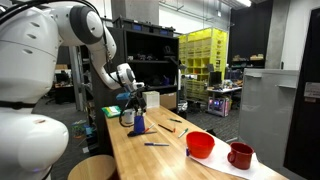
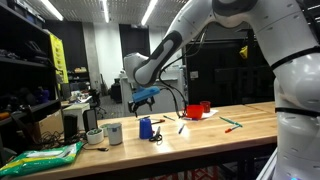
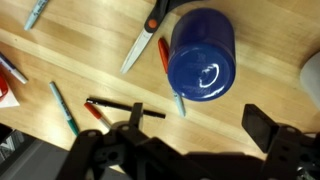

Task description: Turn over the cup on the table

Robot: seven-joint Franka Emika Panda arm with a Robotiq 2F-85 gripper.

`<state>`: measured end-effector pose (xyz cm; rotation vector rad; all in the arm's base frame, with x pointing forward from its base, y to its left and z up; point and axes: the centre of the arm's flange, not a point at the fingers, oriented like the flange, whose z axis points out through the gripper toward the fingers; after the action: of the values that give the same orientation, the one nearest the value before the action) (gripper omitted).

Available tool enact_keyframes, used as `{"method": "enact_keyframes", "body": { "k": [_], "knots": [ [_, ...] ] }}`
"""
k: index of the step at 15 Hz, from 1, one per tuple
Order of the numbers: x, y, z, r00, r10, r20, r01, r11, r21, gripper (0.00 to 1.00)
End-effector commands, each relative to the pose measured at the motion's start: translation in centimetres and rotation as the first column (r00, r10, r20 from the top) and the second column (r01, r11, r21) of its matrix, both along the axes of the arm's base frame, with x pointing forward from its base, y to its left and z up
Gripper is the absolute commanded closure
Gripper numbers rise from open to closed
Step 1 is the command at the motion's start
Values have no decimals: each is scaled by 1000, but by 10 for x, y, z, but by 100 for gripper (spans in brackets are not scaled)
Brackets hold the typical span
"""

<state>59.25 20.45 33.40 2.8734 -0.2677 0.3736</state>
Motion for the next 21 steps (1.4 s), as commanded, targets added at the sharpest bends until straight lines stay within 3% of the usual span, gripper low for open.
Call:
{"method": "enact_keyframes", "body": {
  "k": [1, 13, 14, 16, 19, 21],
  "knots": [
    [-22, -3, -5, 1000, -23, -13, 24, 996, 89, 0],
    [-30, -17, -39, 996, -91, -15, 92, 967, 236, 0],
    [-30, -16, -40, 996, -90, -17, 92, 967, 239, 25],
    [-28, -13, -39, 997, -80, -11, 81, 968, 237, 32],
    [-24, -10, -35, 998, -67, -12, 68, 971, 229, 54],
    [-21, -9, -33, 999, -50, -18, 53, 972, 227, 54]
  ]
}}
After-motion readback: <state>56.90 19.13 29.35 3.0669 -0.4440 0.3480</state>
